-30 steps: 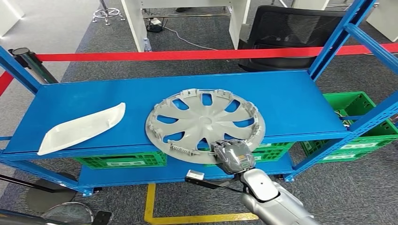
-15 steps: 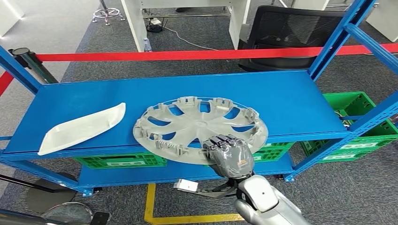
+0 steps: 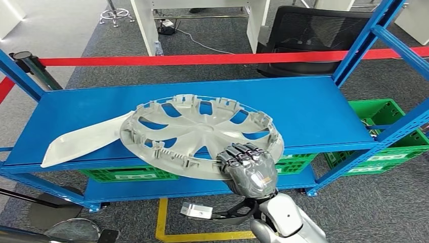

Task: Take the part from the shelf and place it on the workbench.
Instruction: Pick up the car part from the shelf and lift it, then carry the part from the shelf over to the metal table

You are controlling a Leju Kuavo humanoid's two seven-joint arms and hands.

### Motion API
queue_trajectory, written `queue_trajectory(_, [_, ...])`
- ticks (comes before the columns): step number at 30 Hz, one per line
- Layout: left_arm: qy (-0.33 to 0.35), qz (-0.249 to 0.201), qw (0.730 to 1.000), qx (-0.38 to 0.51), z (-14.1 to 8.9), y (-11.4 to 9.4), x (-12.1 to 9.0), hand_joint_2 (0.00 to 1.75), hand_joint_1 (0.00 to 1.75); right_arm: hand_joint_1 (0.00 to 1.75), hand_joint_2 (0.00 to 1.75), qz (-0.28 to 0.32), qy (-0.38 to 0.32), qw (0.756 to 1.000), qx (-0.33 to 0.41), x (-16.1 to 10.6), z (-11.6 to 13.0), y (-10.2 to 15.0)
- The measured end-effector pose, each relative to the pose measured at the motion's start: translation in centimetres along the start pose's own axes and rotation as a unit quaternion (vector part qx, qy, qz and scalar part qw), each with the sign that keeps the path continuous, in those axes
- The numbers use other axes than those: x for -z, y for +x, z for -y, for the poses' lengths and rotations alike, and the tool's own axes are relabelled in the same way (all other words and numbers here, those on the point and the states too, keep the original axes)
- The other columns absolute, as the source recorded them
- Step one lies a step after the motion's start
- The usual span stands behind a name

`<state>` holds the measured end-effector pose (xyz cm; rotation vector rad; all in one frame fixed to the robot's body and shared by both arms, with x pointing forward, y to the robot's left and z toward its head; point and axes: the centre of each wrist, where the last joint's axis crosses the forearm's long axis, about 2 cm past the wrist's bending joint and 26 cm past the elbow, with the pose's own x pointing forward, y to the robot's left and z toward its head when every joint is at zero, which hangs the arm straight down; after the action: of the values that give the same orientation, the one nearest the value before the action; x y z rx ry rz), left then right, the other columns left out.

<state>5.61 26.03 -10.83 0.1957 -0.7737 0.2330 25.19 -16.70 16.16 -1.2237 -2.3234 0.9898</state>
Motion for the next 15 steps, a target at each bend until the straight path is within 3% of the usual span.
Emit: queue_trajectory(15, [0.003, 0.005, 1.000, 0.001, -0.01, -0.01, -0.01, 0.00, 0.00, 1.75, 1.75, 0.010, -0.011, 1.000, 0.002, 0.10, 0.54, 0.15])
